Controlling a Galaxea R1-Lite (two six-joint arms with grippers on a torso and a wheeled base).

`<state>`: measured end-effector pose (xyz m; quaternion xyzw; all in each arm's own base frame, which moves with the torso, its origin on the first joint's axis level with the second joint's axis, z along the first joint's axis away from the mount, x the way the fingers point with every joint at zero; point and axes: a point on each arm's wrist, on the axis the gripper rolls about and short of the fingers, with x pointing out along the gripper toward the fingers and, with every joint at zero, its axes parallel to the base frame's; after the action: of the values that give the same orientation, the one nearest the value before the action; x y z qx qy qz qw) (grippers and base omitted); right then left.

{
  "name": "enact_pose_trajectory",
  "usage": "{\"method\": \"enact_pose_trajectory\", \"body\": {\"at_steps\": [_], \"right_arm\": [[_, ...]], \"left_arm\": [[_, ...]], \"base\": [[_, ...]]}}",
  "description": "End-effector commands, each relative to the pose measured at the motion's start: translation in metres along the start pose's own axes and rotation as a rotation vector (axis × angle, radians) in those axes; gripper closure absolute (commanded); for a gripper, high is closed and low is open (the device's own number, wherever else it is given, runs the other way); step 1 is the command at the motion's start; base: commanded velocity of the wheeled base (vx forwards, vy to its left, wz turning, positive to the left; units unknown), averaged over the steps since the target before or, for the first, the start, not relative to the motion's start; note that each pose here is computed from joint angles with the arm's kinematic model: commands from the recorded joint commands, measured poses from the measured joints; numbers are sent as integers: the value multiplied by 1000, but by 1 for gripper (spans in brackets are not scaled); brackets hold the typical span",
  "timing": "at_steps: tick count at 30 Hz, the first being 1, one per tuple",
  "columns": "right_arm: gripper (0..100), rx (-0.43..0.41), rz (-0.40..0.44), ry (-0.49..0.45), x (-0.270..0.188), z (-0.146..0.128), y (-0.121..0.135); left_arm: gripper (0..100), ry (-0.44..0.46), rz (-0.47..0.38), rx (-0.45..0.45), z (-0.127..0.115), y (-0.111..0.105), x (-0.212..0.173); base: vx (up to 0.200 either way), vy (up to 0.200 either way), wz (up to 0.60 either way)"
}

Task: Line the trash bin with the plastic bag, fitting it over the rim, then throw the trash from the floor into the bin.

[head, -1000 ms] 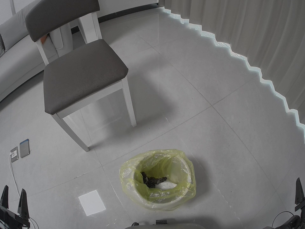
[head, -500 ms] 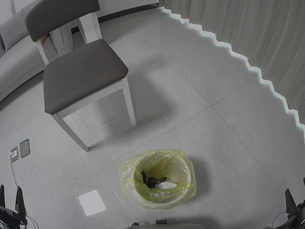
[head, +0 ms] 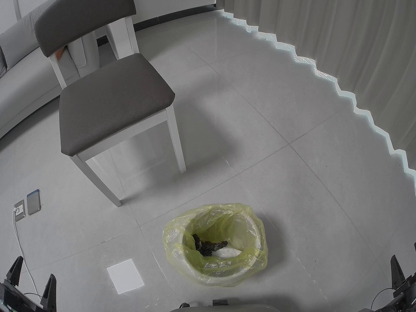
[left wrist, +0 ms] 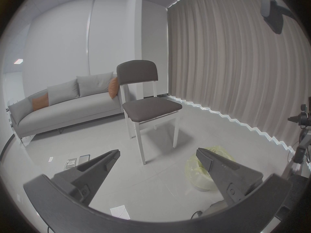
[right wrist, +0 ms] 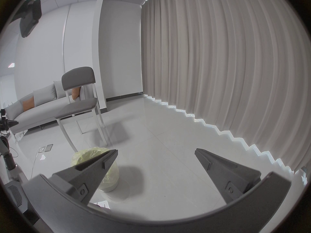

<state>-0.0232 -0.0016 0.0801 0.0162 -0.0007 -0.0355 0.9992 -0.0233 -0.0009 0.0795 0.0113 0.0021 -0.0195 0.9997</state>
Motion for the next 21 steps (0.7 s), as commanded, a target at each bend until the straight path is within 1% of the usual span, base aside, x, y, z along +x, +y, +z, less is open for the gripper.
{"method": "enact_pose_trajectory", "body": {"at_steps": [1, 5, 11, 15, 21], "right_arm": [[0, 0, 0, 3, 0, -5, 0], [0, -6, 0, 3, 0, -5, 0], [0, 4, -3, 2, 0, -4, 0], [0, 1, -1, 2, 0, -4, 0], [0, 3, -1, 2, 0, -4, 0]], "left_arm": [[0, 7, -7, 5, -5, 0, 1], [0, 3, 21, -58, -4, 0, 0], [0, 3, 24, -50, -4, 0, 0], [0, 0, 27, -27, -5, 1, 0], [0, -2, 28, -44, -4, 1, 0]], "base": [[0, 0, 0], [0, 0, 0], [0, 0, 0], [0, 0, 0], [0, 0, 0]]}}
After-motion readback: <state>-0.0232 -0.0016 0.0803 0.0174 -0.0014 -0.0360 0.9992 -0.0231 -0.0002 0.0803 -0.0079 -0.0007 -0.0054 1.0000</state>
